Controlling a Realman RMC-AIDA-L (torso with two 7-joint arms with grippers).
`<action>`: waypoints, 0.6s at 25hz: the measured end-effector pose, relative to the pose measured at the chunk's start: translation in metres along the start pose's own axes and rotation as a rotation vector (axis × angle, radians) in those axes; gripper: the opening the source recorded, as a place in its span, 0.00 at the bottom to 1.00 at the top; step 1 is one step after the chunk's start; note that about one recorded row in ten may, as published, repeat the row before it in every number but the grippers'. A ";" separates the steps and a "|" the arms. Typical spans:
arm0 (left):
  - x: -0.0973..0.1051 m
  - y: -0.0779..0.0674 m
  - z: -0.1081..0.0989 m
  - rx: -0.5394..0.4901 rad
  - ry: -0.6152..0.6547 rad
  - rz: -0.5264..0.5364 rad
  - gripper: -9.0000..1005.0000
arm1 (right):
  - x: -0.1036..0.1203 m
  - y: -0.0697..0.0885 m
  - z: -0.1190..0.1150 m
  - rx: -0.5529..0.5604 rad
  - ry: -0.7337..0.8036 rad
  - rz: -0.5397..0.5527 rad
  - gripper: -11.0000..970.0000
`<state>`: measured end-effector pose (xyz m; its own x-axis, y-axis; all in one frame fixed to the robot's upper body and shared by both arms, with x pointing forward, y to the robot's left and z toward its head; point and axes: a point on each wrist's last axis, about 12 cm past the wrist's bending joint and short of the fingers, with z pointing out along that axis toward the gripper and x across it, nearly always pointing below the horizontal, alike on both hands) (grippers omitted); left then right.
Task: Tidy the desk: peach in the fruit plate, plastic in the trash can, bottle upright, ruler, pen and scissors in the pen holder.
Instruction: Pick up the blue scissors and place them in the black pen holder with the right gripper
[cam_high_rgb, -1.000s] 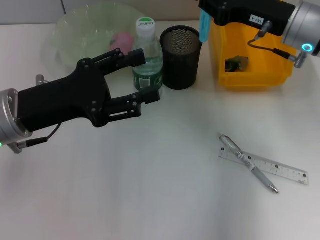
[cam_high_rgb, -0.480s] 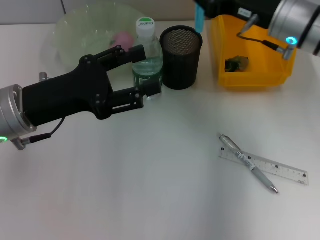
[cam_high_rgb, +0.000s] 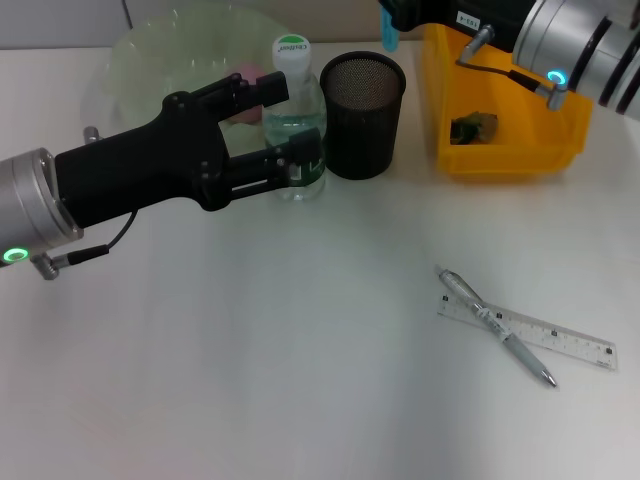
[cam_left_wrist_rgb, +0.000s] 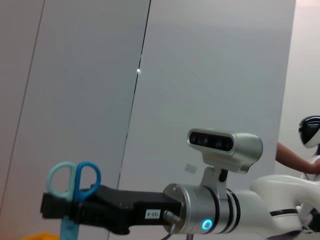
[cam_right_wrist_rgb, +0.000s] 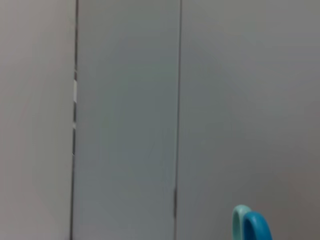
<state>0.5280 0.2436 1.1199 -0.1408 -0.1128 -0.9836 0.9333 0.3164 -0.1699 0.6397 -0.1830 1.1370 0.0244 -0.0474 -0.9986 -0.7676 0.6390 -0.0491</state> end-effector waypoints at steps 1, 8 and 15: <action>0.000 0.001 0.000 -0.002 0.001 0.000 0.80 | 0.001 0.000 0.002 0.009 0.012 -0.002 0.11; -0.003 0.007 0.005 -0.026 0.006 -0.015 0.80 | 0.006 -0.002 0.010 0.051 0.044 -0.004 0.11; -0.003 0.010 0.009 -0.043 0.004 -0.019 0.80 | 0.010 -0.003 0.008 0.070 0.058 -0.002 0.11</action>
<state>0.5406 0.2390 1.1222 -0.1604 -0.1153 -0.9803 0.9153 0.3543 -0.1914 0.6477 -0.1794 1.1274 -0.0125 -0.0921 -0.9957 -0.7212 0.6905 -0.0548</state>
